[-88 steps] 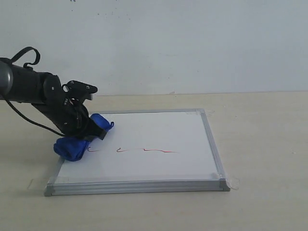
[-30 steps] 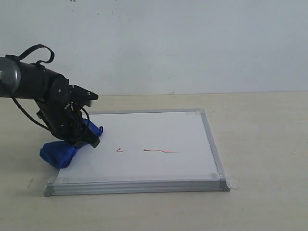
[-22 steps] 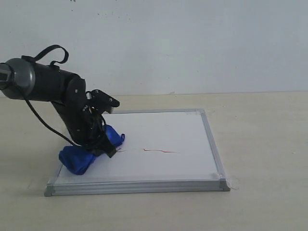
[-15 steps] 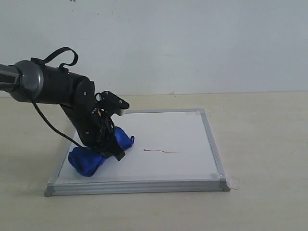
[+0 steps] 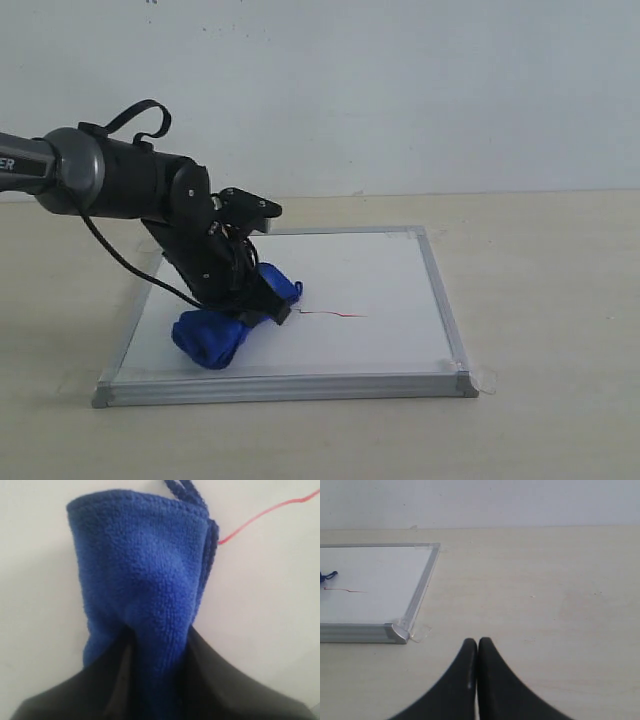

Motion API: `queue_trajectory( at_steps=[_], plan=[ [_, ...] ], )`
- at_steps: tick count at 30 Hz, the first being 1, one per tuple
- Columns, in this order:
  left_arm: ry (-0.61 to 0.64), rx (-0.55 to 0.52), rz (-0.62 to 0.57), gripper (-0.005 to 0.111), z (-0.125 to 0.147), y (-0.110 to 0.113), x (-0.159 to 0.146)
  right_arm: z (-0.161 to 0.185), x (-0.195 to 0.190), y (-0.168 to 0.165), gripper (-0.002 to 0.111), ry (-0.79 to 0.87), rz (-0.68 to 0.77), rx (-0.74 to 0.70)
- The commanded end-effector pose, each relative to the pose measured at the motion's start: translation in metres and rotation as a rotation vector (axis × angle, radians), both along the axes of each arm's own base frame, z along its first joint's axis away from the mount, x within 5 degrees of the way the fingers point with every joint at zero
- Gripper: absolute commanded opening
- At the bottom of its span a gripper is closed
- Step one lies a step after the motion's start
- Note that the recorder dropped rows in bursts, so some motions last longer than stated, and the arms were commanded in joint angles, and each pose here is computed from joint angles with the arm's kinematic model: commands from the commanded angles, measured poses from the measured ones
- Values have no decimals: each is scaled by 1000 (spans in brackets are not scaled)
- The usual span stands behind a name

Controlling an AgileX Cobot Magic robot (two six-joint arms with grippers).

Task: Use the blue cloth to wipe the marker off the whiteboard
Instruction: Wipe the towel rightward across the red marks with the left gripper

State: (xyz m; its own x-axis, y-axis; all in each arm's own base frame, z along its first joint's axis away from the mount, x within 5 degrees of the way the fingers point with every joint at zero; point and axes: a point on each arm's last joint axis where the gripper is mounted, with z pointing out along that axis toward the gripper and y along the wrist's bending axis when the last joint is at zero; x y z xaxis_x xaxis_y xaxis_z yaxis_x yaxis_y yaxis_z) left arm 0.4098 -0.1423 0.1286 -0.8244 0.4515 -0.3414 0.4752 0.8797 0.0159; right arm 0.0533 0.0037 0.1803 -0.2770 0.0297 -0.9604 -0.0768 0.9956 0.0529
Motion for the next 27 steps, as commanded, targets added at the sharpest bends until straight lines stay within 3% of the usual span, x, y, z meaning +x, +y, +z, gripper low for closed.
queue_trajectory(
  at_steps=[1,5,9,15,22,27],
  plan=[
    [48,-37,-7,4,-8,-16,-3,1,0,-1,0,-10,-7,-5],
    [44,-66,0,4,0,-23,0,1,0,-1,0,-10,-7,-5],
    [55,-49,-79,4,0,-39,-8,1,0,-1,0,-10,-7,-5],
    [35,7,-112,4,-1,-36,-7,1,0,-1,0,-10,-7,-5],
    [-4,116,33,4,0,4,8,1,0,-1,0,-10,-7,-5],
    [3,103,197,4,0,44,19,1,0,-1,0,-10,-7,-5]
  ],
)
